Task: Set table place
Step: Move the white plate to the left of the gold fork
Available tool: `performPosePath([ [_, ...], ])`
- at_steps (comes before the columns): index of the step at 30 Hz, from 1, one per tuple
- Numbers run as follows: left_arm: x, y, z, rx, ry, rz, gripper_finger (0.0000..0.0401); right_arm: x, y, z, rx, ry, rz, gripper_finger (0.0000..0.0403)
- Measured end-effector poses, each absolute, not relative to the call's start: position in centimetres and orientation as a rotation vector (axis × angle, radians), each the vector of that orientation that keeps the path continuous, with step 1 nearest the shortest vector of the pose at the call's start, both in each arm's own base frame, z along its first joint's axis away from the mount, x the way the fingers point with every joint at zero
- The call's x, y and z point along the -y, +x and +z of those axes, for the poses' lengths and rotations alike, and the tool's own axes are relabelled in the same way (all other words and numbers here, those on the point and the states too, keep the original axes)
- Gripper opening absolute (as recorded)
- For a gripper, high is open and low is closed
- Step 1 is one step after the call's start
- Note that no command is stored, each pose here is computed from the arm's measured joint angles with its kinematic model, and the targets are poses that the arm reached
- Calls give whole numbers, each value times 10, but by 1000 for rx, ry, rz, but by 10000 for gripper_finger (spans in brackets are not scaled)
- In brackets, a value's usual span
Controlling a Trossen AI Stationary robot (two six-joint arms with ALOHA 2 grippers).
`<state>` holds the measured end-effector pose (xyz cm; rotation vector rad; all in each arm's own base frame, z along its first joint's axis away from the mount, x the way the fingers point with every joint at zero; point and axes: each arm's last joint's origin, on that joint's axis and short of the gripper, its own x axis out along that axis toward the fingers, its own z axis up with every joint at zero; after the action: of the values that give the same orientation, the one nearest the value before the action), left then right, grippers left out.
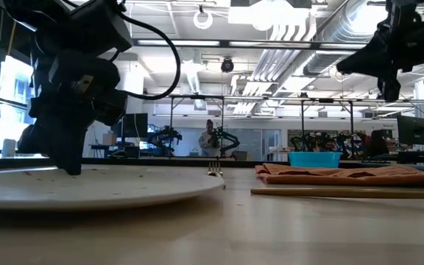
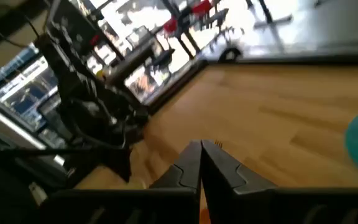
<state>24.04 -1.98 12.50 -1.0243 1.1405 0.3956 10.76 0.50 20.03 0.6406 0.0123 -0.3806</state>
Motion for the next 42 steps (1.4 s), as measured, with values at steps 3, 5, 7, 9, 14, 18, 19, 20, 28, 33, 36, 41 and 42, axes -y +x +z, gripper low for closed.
performPosePath([
  [3,20,241,125,-1140,-1036,392,2,-9,119,195,-82,691,-337,4],
  [5,20,241,125,-1138,-1044,389,2,-11,127,192,-112,710,-312,5],
  [7,20,241,126,-1130,-1054,397,1,-13,133,191,-136,707,-303,5],
  [9,19,241,128,-1109,-1050,420,1,-14,138,195,-149,688,-310,5],
  [14,16,234,140,-1044,-1021,516,0,-14,146,219,-141,610,-310,5],
  [18,13,217,148,-1066,-992,641,0,-11,147,247,-134,532,-318,5],
  [19,12,212,150,-1069,-981,684,0,-10,147,254,-136,512,-320,5],
  [20,10,207,153,-1064,-969,734,0,-10,147,261,-138,492,-320,5],
  [28,0,177,169,-888,-884,1098,5,-9,140,306,-182,380,-321,5],
  [33,-3,180,171,-745,-886,1168,3,-8,139,315,-186,331,-327,5],
  [36,-6,184,169,-756,-905,1158,3,-8,139,315,-187,322,-327,5],
  [41,-10,184,164,-895,-982,1101,1,-8,139,315,-189,315,-327,5],
  [42,-9,184,164,-926,-1002,1081,1,-8,139,315,-189,315,-327,5],
])
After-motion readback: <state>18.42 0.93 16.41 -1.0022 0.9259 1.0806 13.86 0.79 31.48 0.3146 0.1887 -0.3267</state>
